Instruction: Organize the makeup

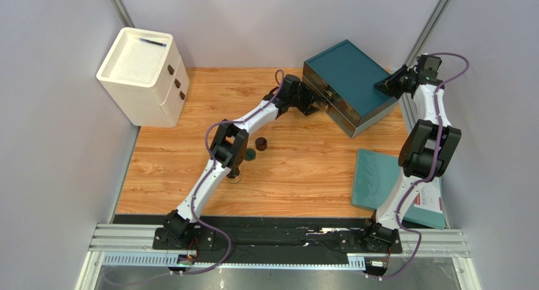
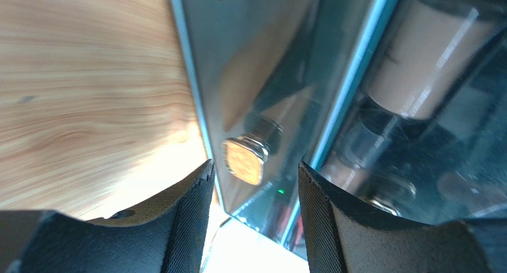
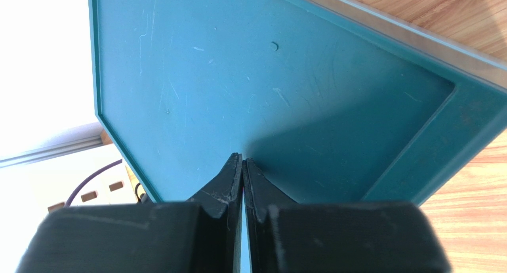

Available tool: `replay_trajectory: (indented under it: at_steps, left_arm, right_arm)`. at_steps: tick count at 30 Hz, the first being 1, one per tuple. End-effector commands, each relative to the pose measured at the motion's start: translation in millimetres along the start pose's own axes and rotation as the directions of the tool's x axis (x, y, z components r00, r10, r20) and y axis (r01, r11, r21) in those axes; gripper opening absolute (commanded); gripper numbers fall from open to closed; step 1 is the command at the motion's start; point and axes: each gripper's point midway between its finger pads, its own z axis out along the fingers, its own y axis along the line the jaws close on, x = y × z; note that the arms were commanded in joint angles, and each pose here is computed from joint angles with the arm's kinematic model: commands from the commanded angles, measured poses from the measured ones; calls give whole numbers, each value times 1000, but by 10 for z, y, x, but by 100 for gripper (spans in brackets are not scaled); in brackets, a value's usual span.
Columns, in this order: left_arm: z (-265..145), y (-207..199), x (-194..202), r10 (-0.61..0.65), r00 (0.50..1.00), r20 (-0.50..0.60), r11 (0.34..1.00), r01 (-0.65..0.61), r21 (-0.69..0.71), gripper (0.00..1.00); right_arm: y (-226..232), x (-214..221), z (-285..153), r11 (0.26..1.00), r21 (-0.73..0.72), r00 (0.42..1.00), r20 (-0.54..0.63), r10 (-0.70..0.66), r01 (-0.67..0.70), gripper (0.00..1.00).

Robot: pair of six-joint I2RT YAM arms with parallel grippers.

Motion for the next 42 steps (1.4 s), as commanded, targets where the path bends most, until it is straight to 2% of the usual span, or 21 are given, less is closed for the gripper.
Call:
replay_trajectory:
  at_steps: [1,9,16,25,28,31,38,39,42]
  left_arm:
    - [-72,-15,-30,33,998,49,996,-29,-82,59]
    - [0,264,271,22,999,-44,989,-28,-144,58]
    - [2,209,288,35,999,-32,989,-40,-144,57]
    - [-118,352,188,37,999,39,967,-26,-254,58]
    - [-127,306,122,39,997,70,970,-21,-242,58]
    - [-119,212,103,23,999,33,983,-16,-186,59]
    - [-393,-162,156,157,987,-26,986,-158,-60,61]
    - [-418,-86,158,163,986,-33,984,-165,-73,61]
    - [-614,-225,201,243,968,-66,968,-246,-56,63]
  right_arm:
    - [-980,865,288,948,309,958,-244,149,-68,8]
    - [-1000,879,295,949,307,956,-251,151,-70,8]
    - [-1044,933,275,946,316,953,-261,154,-67,8]
    - [-1022,921,261,949,309,953,-261,154,-68,8]
    - [-1012,928,254,950,306,953,-264,149,-63,8]
    - [-1015,940,245,949,308,952,-266,150,-64,8]
    - [-989,926,233,951,302,954,-262,149,-66,8]
    - [-983,925,235,952,299,953,-262,150,-68,8]
    - [-895,874,217,960,272,958,-255,132,-59,8]
